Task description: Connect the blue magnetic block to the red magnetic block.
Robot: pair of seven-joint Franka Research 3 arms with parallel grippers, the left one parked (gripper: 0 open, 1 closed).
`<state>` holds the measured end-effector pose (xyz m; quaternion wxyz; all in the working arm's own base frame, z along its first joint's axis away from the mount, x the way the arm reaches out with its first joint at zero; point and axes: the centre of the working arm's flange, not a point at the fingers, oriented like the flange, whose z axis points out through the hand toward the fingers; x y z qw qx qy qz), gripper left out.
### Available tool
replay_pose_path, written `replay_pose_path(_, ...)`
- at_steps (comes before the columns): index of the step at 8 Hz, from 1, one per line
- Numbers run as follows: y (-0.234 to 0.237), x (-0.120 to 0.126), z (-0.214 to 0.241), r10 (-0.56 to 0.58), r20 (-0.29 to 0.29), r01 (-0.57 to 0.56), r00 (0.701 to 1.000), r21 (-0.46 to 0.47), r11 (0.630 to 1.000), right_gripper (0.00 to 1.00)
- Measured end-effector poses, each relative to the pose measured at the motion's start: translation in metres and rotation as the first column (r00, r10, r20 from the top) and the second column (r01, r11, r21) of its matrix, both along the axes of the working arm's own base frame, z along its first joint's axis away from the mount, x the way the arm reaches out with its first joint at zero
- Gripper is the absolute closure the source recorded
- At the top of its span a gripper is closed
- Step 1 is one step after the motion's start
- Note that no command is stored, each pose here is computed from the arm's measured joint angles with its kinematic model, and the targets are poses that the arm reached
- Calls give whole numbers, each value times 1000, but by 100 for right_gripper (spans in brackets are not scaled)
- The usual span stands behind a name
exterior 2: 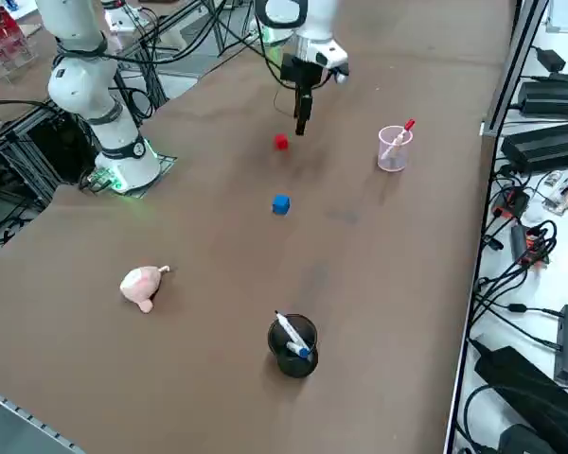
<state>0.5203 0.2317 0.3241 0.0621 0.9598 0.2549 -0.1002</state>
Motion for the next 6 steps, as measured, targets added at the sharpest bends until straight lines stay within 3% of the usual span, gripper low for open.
replay_pose_path(3, 83, -39, -39, 162, 13, -162, 987, 13, 987, 0)
replay_pose_path(6, 99, -60, -84, 216, -41, -216, 976, -12, 976, 0)
